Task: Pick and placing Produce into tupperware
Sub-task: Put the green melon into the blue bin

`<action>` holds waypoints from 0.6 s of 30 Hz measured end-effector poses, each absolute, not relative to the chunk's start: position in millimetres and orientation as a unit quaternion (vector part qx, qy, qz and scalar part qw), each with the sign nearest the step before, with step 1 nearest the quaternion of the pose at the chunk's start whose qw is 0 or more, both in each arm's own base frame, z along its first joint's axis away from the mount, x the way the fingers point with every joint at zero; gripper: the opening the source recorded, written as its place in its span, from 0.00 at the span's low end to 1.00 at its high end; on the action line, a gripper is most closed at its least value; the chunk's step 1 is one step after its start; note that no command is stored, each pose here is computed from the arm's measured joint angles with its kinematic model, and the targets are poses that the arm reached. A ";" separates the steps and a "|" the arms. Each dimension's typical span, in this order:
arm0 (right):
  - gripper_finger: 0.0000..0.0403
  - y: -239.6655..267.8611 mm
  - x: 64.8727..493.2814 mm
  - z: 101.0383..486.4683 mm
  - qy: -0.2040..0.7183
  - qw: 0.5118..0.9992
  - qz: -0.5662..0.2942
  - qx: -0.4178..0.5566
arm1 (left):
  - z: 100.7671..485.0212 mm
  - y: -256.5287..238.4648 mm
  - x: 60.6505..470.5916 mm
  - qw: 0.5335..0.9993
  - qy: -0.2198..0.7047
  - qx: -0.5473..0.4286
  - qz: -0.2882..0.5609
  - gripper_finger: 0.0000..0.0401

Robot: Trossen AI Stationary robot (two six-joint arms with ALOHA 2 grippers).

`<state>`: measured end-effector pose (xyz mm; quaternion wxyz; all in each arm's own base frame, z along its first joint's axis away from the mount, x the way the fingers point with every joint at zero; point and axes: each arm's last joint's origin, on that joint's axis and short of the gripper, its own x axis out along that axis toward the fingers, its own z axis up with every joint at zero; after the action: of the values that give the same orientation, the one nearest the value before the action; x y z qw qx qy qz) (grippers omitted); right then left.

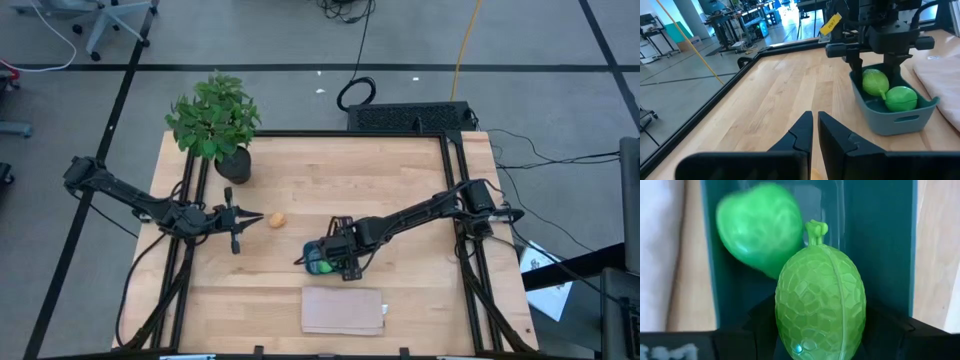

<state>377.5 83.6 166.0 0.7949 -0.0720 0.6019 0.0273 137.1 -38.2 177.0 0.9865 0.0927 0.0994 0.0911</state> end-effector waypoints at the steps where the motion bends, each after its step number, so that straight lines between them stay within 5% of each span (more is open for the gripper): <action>1: 0.53 83.4 376.5 164.5 0.604 0.793 0.028 -0.074 | 177.0 -38.2 137.2 0.987 0.099 0.093 0.091 0.08; 18: 0.59 82.7 374.5 157.7 0.602 0.795 0.030 -0.072 | 177.0 -38.2 137.1 0.987 0.099 0.093 0.091 0.08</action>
<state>374.5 82.7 157.7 0.7948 -0.0721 0.6018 0.0296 137.1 -38.2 177.0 0.9865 0.0926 0.0994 0.0912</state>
